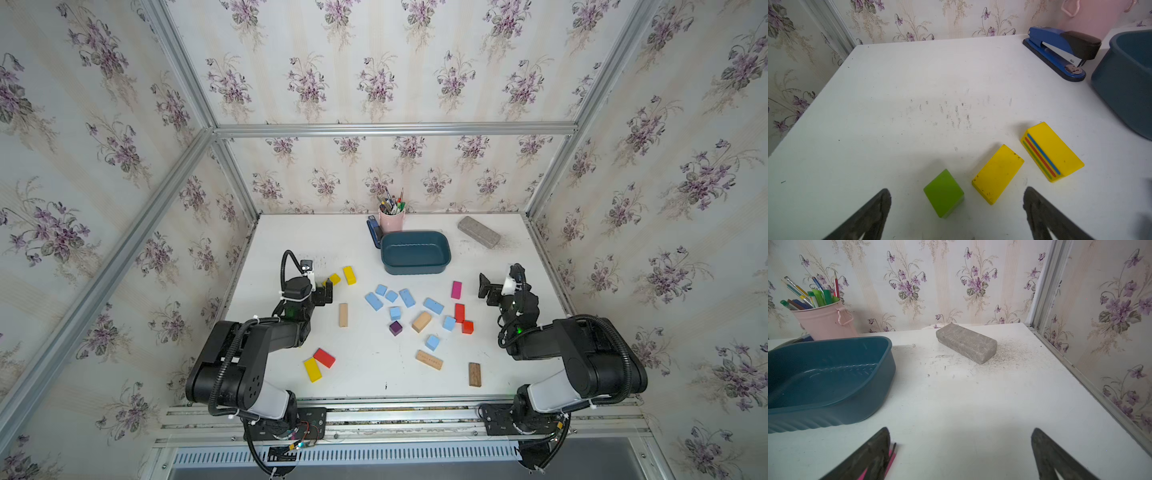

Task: Pick out the blue building blocks
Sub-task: Pick up the building block from the center of the board.

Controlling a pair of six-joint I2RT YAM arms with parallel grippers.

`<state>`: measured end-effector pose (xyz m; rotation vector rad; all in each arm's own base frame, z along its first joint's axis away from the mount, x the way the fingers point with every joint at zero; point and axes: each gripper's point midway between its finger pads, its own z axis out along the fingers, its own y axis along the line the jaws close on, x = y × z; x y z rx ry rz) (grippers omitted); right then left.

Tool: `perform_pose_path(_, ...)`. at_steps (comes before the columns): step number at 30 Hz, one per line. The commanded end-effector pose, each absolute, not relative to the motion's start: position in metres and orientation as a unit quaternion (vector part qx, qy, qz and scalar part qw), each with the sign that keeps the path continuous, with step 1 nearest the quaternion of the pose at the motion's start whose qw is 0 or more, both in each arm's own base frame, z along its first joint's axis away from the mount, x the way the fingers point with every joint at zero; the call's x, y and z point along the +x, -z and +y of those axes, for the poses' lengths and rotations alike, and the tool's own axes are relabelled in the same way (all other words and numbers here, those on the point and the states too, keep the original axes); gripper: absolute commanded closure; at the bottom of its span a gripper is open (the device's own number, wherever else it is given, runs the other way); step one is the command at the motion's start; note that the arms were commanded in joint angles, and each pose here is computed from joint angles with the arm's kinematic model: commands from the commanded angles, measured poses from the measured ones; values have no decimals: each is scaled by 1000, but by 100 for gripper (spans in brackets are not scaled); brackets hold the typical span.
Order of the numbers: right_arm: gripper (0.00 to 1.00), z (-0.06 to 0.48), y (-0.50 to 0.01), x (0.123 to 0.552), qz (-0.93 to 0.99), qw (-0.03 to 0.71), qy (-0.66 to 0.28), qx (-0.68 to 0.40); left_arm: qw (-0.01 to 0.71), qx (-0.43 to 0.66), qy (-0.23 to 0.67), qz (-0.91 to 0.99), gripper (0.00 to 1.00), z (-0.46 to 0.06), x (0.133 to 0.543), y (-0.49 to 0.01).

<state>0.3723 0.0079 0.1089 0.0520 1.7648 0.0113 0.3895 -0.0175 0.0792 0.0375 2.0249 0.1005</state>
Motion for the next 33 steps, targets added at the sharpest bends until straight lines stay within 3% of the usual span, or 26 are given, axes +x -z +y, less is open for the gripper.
perform_pose_path(1, 0, 9, -121, 375, 757, 654, -4, 17, 547, 17, -46, 835, 1, -18, 395, -90)
perform_pose_path(33, 0, -6, -133, 376, 759, 649, 14, 57, 557, 19, -45, 829, 1, -19, 392, -103)
